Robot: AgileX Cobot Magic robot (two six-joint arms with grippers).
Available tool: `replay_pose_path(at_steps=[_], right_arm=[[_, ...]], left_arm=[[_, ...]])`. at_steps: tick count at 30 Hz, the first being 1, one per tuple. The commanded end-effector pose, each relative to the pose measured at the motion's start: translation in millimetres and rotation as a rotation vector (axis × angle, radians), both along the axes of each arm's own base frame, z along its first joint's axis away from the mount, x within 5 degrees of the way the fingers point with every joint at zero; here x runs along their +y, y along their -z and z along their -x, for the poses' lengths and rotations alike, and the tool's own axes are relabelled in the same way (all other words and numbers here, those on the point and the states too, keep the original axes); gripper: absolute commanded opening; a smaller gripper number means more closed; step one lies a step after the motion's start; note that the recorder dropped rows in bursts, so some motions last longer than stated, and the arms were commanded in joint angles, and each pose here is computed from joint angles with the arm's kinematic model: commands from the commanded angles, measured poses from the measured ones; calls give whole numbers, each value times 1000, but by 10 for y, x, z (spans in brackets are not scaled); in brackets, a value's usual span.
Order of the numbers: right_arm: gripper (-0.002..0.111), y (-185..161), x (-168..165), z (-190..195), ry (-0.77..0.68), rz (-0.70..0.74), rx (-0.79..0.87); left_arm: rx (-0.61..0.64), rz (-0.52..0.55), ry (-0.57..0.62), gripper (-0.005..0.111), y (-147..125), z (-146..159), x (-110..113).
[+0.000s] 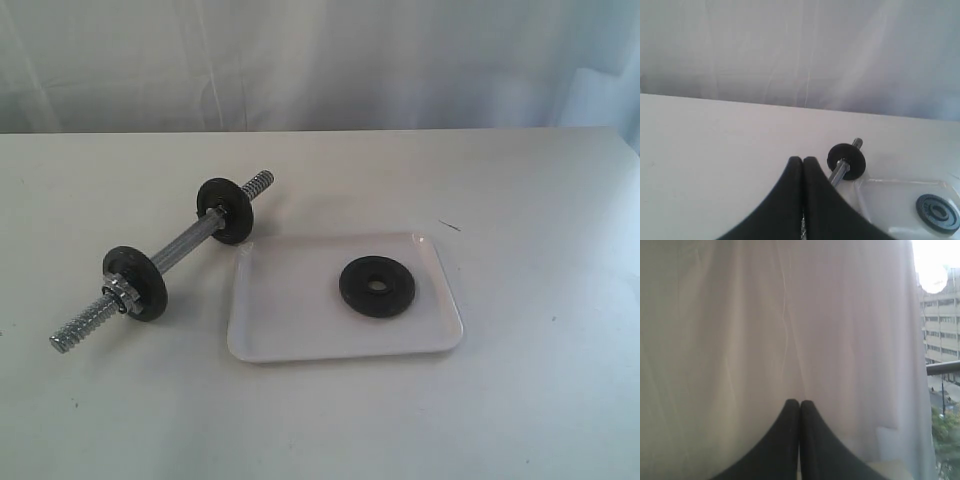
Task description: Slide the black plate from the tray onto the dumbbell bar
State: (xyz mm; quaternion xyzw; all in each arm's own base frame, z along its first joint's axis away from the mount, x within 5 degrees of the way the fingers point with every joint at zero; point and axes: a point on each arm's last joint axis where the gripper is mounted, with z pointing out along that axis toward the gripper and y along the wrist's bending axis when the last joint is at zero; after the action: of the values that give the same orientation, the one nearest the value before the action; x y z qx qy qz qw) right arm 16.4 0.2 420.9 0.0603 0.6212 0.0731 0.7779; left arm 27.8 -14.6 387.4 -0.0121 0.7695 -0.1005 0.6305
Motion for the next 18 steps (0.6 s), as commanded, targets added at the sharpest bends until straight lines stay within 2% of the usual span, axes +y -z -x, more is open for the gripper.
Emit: replay_pose_path(at_steps=[1, 3, 8, 10, 12, 18], right_arm=[[0, -166, -5, -245, 14, 60, 125], [0, -216, -5, -348, 16, 78, 163], [0, -181, -11, -719, 16, 90, 252], [0, -149, -27, -857, 37, 159, 286], [0, -103, -31, -993, 40, 200, 329], [0, 58, -31, -1255, 23, 202, 468]], left_arm=[[97, -56, 37, 0, -188, -208, -9], [126, -88, 48, 0, -245, -342, -7], [209, -71, 71, 0, -339, -681, -20], [248, -70, 75, 0, -348, -816, -18], [294, -57, 87, 0, -314, -972, -25], [415, -69, 129, 0, -91, -1485, -37]])
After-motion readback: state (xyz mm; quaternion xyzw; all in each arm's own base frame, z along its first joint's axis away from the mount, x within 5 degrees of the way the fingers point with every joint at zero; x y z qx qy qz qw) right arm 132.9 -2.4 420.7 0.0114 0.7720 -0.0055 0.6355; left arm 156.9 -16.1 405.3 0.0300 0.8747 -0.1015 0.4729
